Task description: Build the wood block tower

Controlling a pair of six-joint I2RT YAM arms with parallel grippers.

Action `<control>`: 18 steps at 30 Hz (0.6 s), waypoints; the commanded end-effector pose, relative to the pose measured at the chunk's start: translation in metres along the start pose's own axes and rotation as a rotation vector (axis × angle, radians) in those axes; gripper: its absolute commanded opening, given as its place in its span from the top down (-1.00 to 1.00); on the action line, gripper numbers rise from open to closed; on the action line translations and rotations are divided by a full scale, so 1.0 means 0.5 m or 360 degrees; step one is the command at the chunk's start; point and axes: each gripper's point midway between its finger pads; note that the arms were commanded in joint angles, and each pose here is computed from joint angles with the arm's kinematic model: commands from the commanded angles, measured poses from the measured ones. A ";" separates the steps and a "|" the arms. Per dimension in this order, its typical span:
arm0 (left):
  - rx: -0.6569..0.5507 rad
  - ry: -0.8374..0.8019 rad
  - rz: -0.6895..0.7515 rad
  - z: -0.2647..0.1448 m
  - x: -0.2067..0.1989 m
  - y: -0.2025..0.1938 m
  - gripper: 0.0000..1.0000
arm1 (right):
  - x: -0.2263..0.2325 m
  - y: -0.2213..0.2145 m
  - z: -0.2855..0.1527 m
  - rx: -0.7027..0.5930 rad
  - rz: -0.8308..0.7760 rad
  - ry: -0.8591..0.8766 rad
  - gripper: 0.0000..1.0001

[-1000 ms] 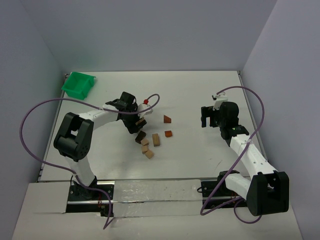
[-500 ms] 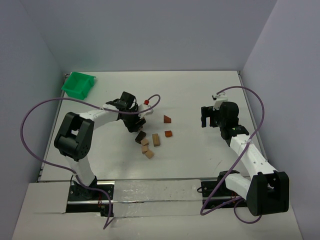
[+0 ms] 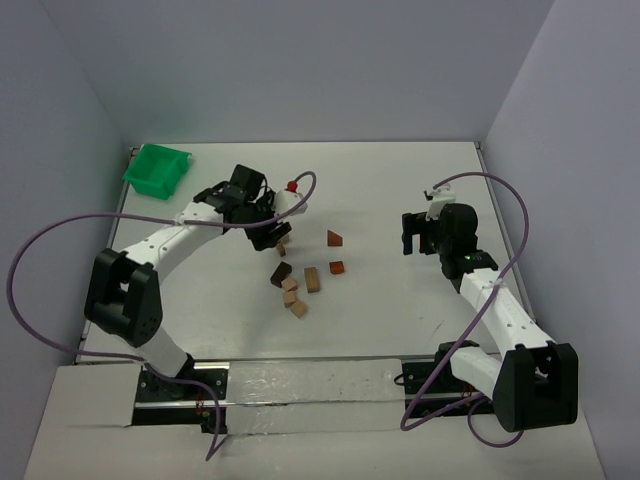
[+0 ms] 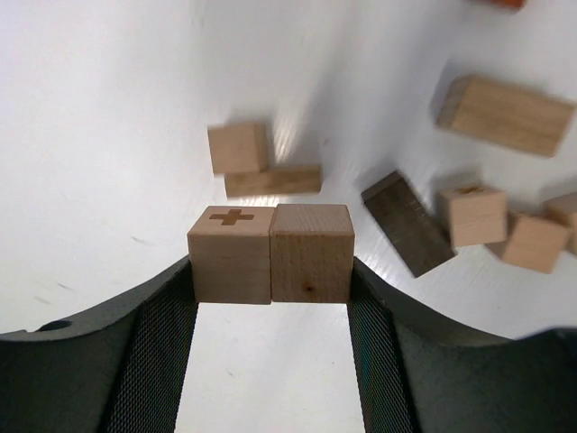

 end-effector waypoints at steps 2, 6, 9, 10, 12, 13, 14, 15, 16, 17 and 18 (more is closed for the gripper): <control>-0.0180 -0.0130 0.0209 -0.051 -0.083 0.114 0.44 | 0.006 0.060 -0.012 -0.0118 -0.0014 0.0010 -0.99; -0.0181 -0.0225 0.0236 -0.022 -0.136 0.133 0.44 | 0.005 0.062 -0.014 -0.0127 -0.0018 0.0001 -0.99; -0.0170 -0.0258 0.0232 -0.003 -0.155 0.140 0.43 | -0.002 0.067 -0.016 -0.0142 -0.0024 -0.0026 -0.99; -0.0166 -0.0273 0.0236 0.003 -0.163 0.143 0.43 | -0.004 0.069 -0.017 -0.0148 -0.0025 -0.0036 -0.99; -0.0159 -0.0297 0.0254 0.013 -0.177 0.149 0.42 | -0.005 0.070 -0.017 -0.0151 -0.0028 -0.0043 -0.99; -0.0156 -0.0307 0.0264 0.018 -0.184 0.152 0.42 | -0.005 0.069 -0.017 -0.0150 -0.0029 -0.0043 -0.99; -0.0147 -0.0314 0.0273 0.022 -0.188 0.151 0.42 | -0.006 0.069 -0.018 -0.0147 -0.0031 -0.0043 -0.99; -0.0141 -0.0325 0.0279 0.026 -0.194 0.150 0.42 | -0.005 0.070 -0.018 -0.0149 -0.0028 -0.0040 -0.99; -0.0137 -0.0330 0.0282 0.031 -0.197 0.150 0.42 | -0.005 0.070 -0.018 -0.0150 -0.0031 -0.0040 -0.99; -0.0121 -0.0347 0.0280 0.039 -0.204 0.147 0.40 | -0.005 0.072 -0.019 -0.0154 -0.0029 -0.0042 -0.99; -0.0116 -0.0355 0.0278 0.042 -0.206 0.145 0.39 | -0.006 0.072 -0.019 -0.0150 -0.0031 -0.0043 -0.99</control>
Point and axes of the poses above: each gripper's point midway between its finger pads, its own z axis out along the fingers, its own x axis along the line the jaws close on, y = z × x, and after that the axes turned 6 degrees about z, right-handed
